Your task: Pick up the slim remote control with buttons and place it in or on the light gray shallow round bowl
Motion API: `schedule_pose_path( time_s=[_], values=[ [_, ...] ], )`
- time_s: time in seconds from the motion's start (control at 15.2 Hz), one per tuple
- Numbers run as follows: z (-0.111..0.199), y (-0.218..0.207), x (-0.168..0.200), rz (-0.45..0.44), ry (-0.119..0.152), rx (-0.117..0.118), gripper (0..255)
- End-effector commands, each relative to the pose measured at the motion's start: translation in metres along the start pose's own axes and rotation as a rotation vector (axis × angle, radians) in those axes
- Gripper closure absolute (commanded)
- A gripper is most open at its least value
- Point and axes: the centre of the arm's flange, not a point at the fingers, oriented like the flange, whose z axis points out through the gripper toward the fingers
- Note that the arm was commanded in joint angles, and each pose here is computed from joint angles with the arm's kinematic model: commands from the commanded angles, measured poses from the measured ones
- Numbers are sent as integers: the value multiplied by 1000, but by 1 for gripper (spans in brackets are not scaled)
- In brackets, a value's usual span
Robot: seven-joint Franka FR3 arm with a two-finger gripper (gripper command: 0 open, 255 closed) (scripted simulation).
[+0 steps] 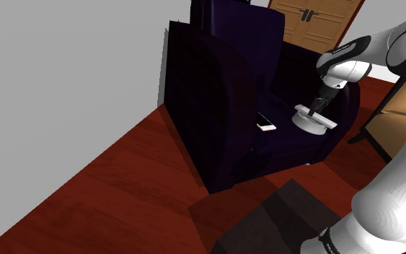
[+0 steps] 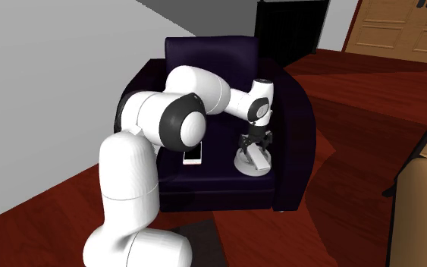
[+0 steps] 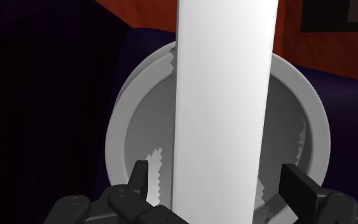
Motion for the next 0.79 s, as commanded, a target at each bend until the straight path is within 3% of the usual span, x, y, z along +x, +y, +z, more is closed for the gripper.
schedule_pose_path(
  time_s=[0.0, 0.2, 0.73],
  values=[
    [-13, 0, 0, 0, 0, 0, 0],
    [-50, 0, 0, 0, 0, 0, 0],
    [-50, 0, 0, 0, 0, 0, 0]
  ],
)
